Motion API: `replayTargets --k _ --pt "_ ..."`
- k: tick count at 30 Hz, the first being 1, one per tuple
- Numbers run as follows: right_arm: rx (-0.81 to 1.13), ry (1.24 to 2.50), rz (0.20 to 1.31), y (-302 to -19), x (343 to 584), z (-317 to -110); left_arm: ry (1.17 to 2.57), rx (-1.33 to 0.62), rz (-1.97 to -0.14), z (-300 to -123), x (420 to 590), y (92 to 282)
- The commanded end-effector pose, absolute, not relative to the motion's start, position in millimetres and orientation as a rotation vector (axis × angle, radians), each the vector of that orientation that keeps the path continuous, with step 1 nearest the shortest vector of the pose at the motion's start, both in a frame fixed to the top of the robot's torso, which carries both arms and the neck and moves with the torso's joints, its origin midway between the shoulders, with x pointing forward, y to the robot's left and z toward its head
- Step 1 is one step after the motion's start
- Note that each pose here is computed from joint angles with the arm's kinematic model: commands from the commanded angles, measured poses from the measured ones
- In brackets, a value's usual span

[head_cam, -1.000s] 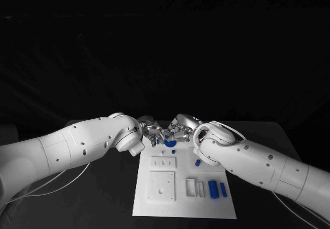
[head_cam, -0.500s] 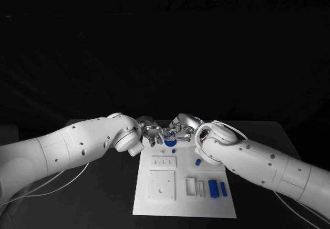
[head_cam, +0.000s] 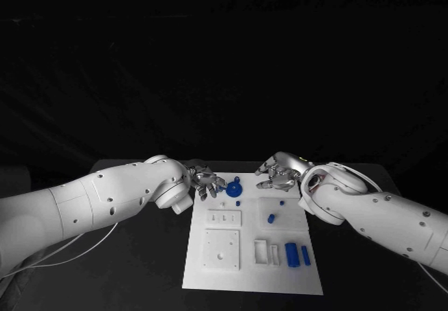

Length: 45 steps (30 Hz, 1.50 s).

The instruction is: Assemble the parts on the task board

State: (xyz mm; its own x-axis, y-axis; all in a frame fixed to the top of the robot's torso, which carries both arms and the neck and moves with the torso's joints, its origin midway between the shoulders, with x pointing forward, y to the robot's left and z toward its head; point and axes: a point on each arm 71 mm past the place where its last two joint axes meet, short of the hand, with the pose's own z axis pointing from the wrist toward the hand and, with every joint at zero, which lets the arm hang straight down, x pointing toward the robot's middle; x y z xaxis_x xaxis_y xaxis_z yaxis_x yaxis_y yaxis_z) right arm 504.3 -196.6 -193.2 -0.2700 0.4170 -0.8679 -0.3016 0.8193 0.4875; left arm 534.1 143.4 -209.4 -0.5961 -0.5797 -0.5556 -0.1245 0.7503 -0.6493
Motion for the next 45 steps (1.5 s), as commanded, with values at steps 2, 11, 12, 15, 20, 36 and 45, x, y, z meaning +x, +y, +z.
replayTargets --k 2,11,12,15,20,36,45 --pt "0.152 1.659 0.795 -207.8 505.2 -183.6 2.136 -0.48 -0.636 -218.1 529.5 143.2" --pt "0.248 1.562 0.808 -224.3 517.4 -165.9 2.155 -0.416 -0.554 -243.1 516.1 134.6" --pt "0.255 1.552 0.81 -224.8 519.0 -163.7 2.156 -0.408 -0.545 -246.2 514.7 133.7" --pt "0.269 1.529 0.814 -224.6 523.2 -157.8 2.159 -0.391 -0.524 -254.6 511.5 131.4" --pt "0.279 1.504 0.813 -224.7 528.7 -148.4 2.18 -0.372 -0.508 -267.5 506.0 127.3" --pt "0.295 1.498 0.81 -217.9 536.7 -142.8 2.207 -0.297 -0.461 -289.9 504.0 118.4" --pt "0.297 1.503 0.814 -214.4 537.1 -143.2 2.209 -0.299 -0.445 -298.3 506.2 117.7"
